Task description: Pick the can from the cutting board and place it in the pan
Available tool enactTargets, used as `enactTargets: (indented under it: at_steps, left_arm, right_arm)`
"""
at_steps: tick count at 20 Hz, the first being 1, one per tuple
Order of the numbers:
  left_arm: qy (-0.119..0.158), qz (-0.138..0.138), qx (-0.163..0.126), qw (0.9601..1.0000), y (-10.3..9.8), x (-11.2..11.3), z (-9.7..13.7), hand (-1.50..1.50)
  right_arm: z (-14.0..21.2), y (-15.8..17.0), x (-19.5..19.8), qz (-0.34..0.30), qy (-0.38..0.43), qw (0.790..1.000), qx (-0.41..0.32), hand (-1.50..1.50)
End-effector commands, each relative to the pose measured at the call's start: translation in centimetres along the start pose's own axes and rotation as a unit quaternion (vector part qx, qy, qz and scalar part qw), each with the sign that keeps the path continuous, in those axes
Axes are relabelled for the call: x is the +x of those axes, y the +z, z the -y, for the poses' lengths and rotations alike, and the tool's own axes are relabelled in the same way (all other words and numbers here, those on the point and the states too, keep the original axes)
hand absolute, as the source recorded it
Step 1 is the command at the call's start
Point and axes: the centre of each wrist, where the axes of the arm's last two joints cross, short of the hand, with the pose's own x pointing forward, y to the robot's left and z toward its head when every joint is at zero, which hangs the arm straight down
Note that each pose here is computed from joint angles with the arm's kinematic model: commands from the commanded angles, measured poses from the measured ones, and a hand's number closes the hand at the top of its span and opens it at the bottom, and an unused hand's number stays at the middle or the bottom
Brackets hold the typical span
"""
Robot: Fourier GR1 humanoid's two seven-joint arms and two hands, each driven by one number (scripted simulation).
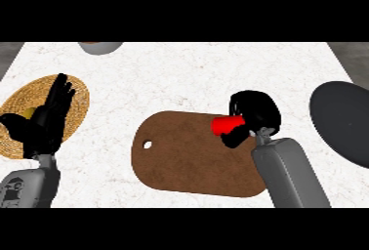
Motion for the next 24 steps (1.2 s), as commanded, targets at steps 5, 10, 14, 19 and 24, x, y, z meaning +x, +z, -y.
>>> enactTargets:
  at_steps: [5, 10, 14, 19, 24]
  left_arm:
    - [0.007, 0.003, -0.028, 0.9996, 0.2, 0.5, 2.4, 0.00]
    - [-0.001, 0.014, -0.025, 0.9996, 0.3, 0.3, 0.1, 0.00]
    - [0.009, 0.008, -0.035, 0.9993, -1.0, 0.5, 1.7, 0.00]
    - [0.001, 0.012, -0.019, 0.9997, 0.0, 0.7, 2.6, 0.00]
    - [0.001, 0.016, -0.023, 0.9996, 0.1, 1.1, 0.9, 0.00]
  right_arm:
    - [4.9, 1.6, 1.8, -0.219, -0.101, 0.935, -0.260, 1.50]
    - [7.9, 2.7, 1.5, -0.264, -0.122, 0.897, -0.334, 1.50]
    - [12.4, 3.3, -0.4, -0.261, -0.192, 0.866, -0.382, 1.50]
    - [13.4, 4.7, -7.5, -0.273, -0.257, 0.820, -0.432, 1.50]
    - [11.8, 5.1, -17.4, -0.323, -0.189, 0.828, -0.418, 1.50]
